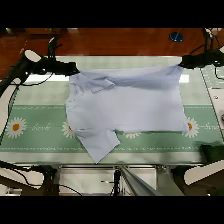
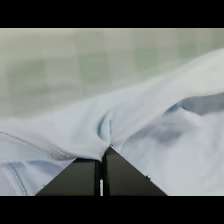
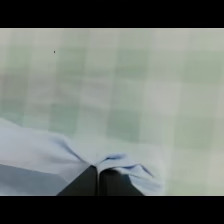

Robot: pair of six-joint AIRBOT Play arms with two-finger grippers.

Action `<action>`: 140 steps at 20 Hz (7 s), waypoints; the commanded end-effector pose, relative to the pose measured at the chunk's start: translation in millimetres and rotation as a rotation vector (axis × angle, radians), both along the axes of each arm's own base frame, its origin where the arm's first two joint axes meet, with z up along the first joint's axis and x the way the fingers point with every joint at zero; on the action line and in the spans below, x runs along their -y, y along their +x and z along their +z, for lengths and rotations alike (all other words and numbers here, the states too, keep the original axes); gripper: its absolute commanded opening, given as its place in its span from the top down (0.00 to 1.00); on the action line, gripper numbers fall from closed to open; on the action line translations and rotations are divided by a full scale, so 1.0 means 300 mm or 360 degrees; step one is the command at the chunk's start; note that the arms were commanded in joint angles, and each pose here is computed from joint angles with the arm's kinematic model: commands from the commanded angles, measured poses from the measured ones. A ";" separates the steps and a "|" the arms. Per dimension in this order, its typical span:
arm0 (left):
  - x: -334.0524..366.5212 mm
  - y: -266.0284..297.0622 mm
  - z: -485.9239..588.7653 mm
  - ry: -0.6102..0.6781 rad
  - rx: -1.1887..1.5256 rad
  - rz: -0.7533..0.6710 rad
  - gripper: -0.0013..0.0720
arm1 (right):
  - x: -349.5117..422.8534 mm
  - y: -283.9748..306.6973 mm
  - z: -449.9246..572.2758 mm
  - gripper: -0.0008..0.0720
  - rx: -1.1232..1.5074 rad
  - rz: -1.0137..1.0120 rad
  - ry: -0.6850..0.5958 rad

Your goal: Fold the shirts.

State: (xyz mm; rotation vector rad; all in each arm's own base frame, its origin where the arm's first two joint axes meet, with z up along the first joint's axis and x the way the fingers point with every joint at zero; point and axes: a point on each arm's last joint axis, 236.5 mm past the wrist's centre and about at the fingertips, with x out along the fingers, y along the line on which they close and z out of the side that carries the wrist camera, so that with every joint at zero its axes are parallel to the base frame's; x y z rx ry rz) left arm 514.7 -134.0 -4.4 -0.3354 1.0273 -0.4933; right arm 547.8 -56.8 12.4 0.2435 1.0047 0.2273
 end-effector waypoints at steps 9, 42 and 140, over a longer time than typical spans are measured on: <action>0.020 -0.297 -0.155 -0.0011 -0.0540 -0.0247 0.96 | 0.018 -0.341 -0.174 0.96 -0.0663 -0.0021 0.0212; -0.344 -0.671 -0.031 -0.0143 -0.0824 -0.0020 0.41 | 0.227 -0.839 -0.160 0.42 -0.0925 -0.0421 0.0200; -0.063 -0.148 -0.113 -0.0482 -0.0580 -0.0001 0.96 | 0.062 -0.225 -0.182 0.96 -0.0136 -0.0562 0.0527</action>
